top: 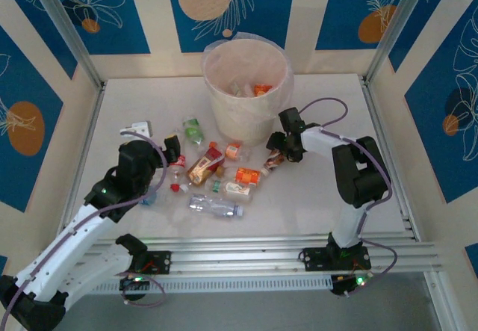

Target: Put the plastic bottles in the bin

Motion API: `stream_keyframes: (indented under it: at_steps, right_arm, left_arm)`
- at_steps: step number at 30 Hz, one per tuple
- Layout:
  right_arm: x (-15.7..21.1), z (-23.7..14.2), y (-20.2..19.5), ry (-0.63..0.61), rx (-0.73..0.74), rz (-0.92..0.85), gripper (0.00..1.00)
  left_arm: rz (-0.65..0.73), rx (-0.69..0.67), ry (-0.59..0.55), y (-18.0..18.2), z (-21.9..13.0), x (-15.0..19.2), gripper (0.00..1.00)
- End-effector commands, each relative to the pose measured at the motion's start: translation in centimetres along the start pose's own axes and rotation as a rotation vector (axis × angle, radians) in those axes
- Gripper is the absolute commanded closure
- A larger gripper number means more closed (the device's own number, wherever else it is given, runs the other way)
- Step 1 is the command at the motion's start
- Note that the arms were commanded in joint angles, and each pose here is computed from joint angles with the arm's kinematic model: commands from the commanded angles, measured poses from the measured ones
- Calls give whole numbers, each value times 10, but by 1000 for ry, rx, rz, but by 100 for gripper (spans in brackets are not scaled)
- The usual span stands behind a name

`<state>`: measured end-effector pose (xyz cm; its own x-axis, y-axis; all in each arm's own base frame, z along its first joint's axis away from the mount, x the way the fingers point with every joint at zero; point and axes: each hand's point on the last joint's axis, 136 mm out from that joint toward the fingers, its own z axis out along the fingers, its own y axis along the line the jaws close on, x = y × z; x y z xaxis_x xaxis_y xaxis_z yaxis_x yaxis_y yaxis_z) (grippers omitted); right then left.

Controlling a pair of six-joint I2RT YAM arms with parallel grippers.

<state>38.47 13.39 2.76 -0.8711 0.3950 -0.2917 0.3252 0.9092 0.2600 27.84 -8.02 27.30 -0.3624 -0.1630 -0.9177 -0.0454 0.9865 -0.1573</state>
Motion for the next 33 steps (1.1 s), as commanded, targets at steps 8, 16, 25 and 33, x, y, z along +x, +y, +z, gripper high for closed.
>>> stream_keyframes:
  at_steps: [8,16,25,33]
  right_arm:
    - [-25,-18,-18,-60,105,-83,43]
    - [-48,-95,-25,-213,152,-136,49]
    - [-82,-238,5,-516,74,-260,57]
    - [-123,-344,79,-754,-115,-408,58]
  left_arm:
    - [-2,-11,-16,2,-3,-6,0]
    - [0,-13,-19,2,-3,-6,0]
    - [-3,0,-12,-3,1,-5,1]
    - [-14,16,3,-6,3,-1,1]
